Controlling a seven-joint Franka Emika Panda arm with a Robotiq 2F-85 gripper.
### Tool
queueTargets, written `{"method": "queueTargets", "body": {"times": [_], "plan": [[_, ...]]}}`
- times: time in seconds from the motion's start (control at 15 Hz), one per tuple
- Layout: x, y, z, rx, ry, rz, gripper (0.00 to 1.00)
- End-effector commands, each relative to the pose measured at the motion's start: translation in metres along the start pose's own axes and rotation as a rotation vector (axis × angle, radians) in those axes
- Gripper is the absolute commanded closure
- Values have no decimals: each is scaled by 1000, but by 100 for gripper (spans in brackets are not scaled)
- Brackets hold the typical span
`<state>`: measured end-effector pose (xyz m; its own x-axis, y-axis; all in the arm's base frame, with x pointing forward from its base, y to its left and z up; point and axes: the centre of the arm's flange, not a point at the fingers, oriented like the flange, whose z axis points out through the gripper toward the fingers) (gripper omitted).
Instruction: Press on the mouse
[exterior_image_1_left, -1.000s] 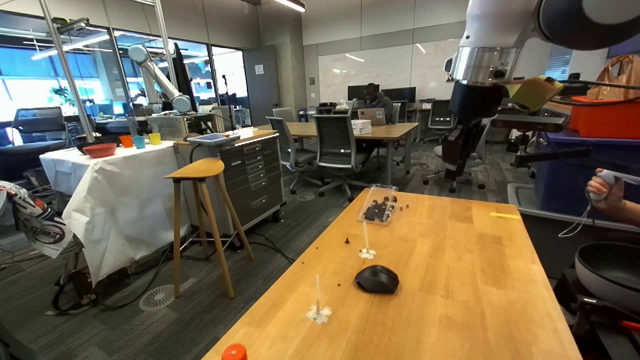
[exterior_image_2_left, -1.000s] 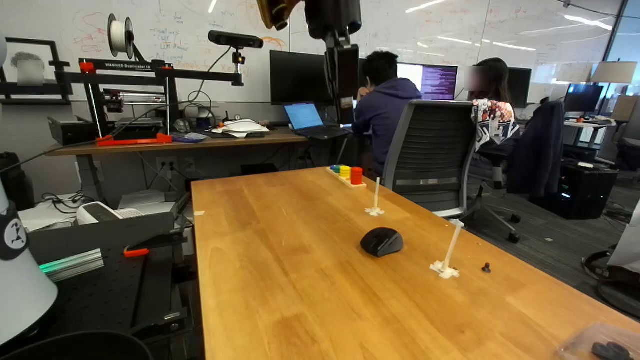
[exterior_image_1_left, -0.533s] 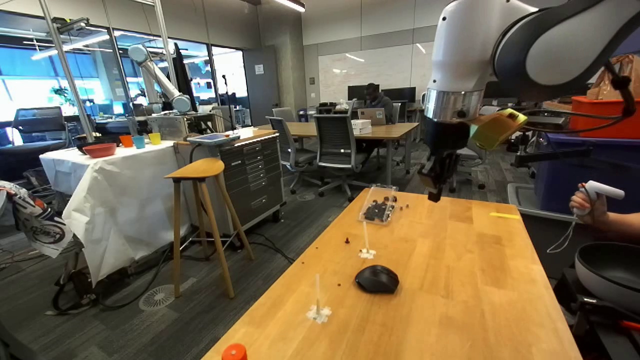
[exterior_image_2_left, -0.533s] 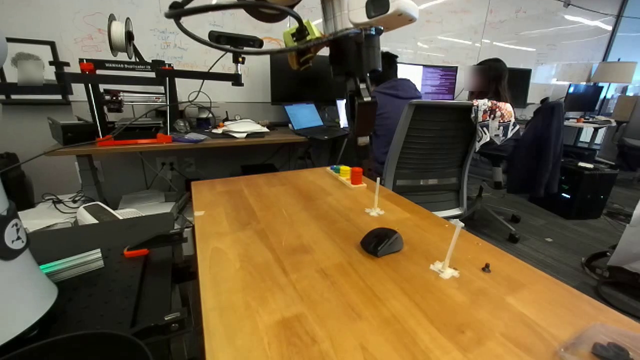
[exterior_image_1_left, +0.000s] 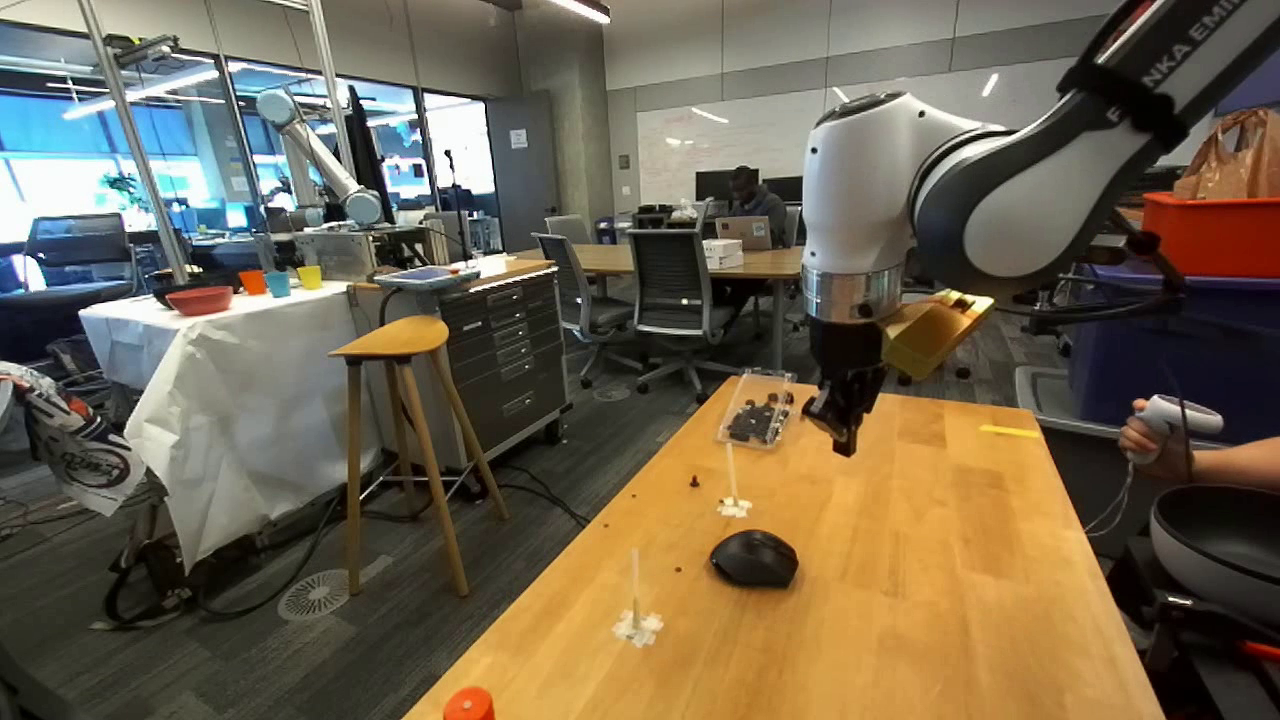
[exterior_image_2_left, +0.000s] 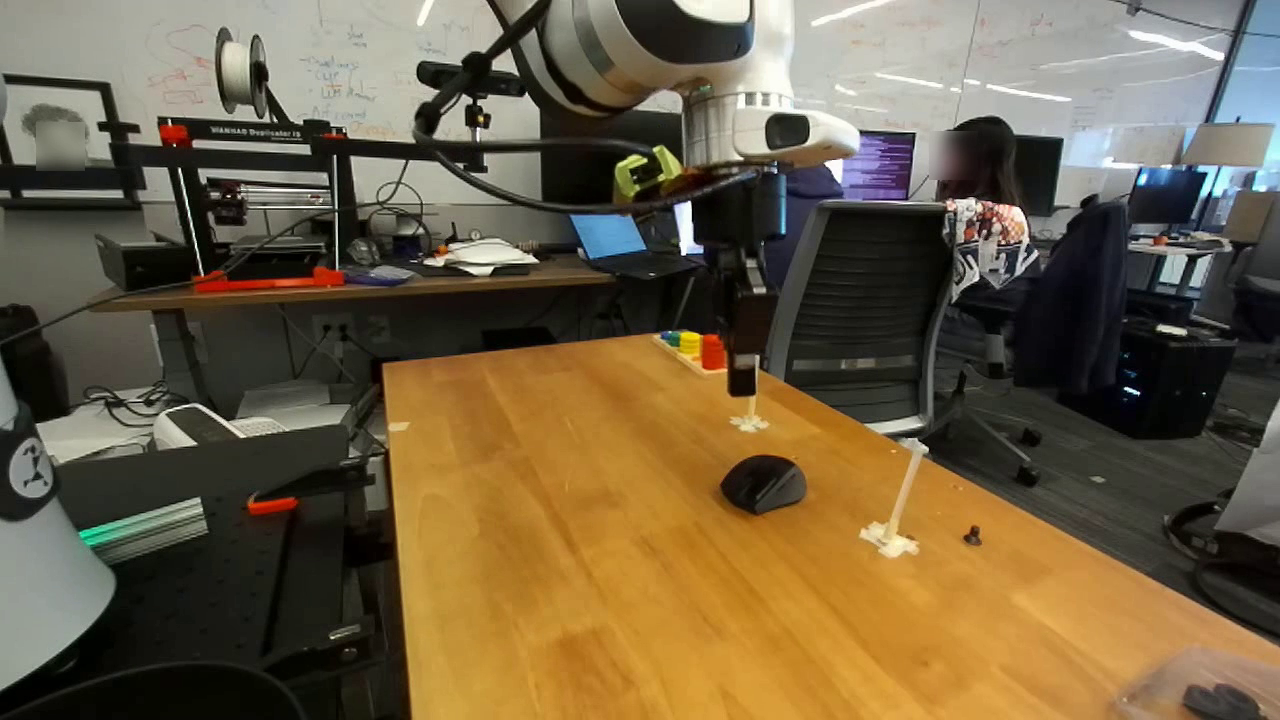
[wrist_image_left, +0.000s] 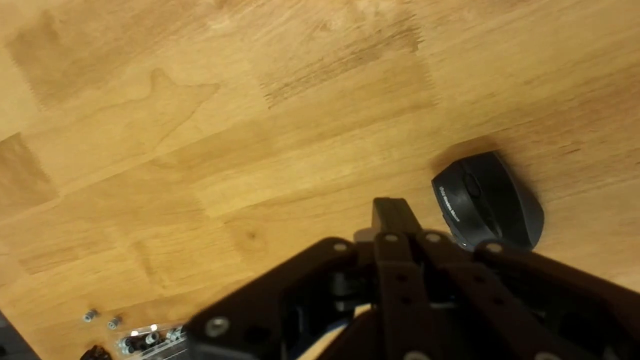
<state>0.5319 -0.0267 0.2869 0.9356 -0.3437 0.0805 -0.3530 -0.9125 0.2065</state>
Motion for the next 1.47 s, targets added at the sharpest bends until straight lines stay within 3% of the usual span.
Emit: {"method": "queueTargets", "body": {"times": [0.0, 0.67, 1.4], "plan": [[22, -18, 25, -42, -2, 12, 100], [39, -56, 78, -99, -48, 0, 100], [42, -85, 113, -141, -60, -36, 100]]}}
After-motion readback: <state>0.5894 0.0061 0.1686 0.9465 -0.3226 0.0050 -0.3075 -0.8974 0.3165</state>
